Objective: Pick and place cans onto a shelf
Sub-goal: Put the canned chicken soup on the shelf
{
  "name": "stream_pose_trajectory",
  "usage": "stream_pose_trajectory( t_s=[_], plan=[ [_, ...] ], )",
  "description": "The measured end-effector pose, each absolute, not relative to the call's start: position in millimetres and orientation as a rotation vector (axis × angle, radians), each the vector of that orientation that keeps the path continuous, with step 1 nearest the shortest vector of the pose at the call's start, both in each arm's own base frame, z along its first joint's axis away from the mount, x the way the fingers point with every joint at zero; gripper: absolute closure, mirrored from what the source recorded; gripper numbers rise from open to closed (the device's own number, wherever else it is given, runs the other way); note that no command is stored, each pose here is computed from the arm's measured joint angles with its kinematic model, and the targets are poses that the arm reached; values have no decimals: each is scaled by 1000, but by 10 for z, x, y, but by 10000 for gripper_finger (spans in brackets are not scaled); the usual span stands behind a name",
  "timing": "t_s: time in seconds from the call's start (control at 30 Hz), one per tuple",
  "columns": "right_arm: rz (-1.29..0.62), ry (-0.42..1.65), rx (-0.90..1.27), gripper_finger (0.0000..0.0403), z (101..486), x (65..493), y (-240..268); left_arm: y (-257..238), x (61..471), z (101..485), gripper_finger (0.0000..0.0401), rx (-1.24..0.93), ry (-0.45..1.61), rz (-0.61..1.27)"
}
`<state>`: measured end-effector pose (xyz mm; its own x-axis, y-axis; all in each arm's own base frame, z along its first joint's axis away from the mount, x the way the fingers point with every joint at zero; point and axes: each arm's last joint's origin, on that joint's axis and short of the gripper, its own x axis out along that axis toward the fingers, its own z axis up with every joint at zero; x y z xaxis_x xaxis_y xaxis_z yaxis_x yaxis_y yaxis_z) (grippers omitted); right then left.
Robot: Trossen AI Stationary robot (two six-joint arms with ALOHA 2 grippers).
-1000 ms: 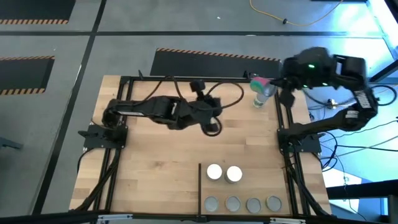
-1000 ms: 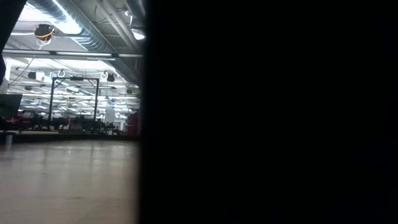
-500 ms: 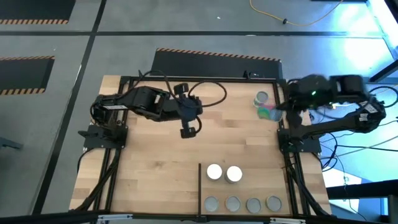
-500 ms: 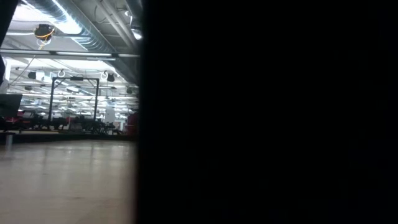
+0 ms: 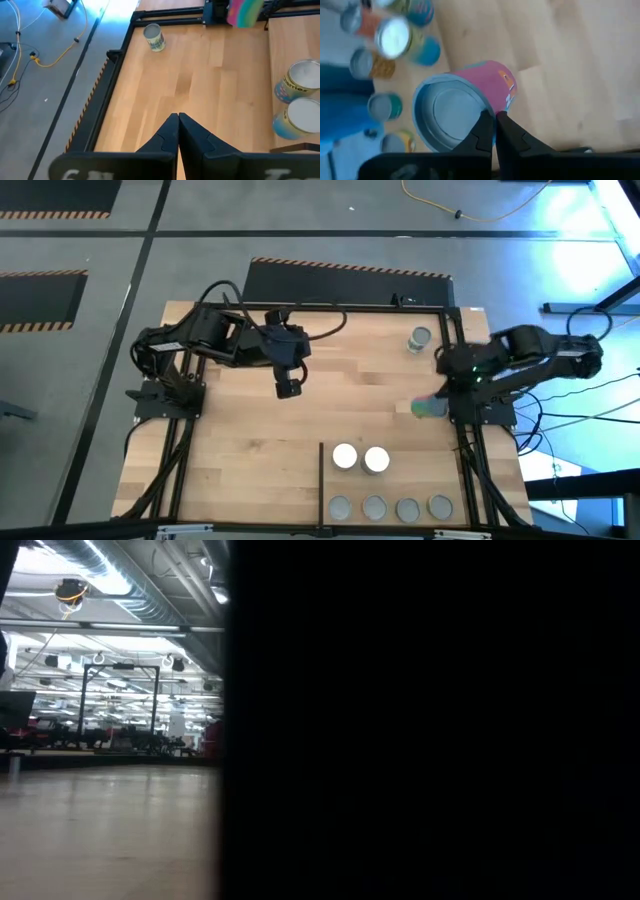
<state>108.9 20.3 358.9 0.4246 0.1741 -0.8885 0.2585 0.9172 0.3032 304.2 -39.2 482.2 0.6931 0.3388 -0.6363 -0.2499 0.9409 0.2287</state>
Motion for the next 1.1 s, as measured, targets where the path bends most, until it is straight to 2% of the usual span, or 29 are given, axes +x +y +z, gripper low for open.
stream_pose_trajectory(
  t_s=[0.33, 0.67, 0.83, 1.0, 1.1],
  plan=[
    [103, 1281, 403, 396, 3402, 1391, 665, -306, 3031, 4814, 398, 113, 758, 335],
    [-68, 1232, 368, 396, 3371, 1301, 874, -288, 3034, 4813, 400, 116, 761, 337],
    [4, 1204, 421, 396, 3389, 1343, 984, -293, 3035, 4811, 398, 108, 764, 315],
    [-24, 1320, 484, 396, 3318, 1374, 1043, -295, 3038, 4808, 400, 107, 766, 311],
    [29, 1315, 518, 396, 3314, 1436, 1112, -299, 3039, 4807, 398, 101, 768, 296]
  ],
)
